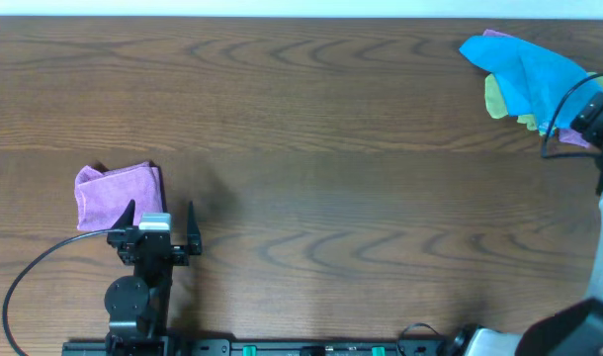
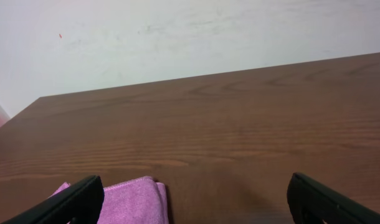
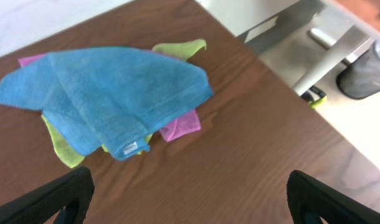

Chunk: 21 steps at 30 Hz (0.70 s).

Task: Fold the cloth
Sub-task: 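Reach the right gripper to the cloth pile and grasp the blue cloth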

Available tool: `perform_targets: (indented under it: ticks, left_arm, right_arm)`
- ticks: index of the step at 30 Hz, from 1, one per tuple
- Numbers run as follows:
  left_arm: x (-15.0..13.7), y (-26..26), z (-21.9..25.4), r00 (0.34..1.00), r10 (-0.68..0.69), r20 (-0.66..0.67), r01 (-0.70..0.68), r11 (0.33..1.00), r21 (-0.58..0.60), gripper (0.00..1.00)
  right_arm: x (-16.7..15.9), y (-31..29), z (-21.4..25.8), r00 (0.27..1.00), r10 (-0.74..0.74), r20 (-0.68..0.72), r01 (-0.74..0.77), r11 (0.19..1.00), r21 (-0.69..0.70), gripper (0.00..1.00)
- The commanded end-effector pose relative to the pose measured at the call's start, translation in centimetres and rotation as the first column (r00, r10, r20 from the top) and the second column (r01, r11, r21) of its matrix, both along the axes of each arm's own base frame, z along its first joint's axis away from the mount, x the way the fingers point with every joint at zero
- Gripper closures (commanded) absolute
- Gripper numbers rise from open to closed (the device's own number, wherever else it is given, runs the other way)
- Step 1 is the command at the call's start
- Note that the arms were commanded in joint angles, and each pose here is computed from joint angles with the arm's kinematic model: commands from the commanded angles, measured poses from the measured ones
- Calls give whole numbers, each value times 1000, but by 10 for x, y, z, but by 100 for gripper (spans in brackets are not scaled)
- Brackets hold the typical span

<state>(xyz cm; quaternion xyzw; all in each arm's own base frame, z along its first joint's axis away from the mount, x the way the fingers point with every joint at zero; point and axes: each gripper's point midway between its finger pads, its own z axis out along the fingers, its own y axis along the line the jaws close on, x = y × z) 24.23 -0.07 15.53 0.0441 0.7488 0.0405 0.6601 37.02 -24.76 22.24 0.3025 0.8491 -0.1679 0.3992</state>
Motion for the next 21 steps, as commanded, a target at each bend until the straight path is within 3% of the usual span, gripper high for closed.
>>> perform_targets:
  ticks: [1, 11, 17, 21]
  left_arm:
    - [0, 2, -20, 999, 13, -47, -12, 1000, 18, 5]
    - [0, 2, -20, 999, 13, -47, -12, 1000, 18, 5]
    - [0, 2, -20, 999, 13, -47, -12, 1000, 18, 5]
    - [0, 2, -20, 999, 13, -47, -12, 1000, 18, 5]
  right_arm:
    - [14, -7, -1, 1000, -2, 16, 2, 1000, 24, 1]
    - [49, -3, -47, 999, 38, -27, -36, 997, 75, 1]
    - [70, 9, -52, 996, 68, 57, -76, 986, 148, 1]
    - [76, 9, -47, 990, -9, 138, -21, 975, 220, 1]
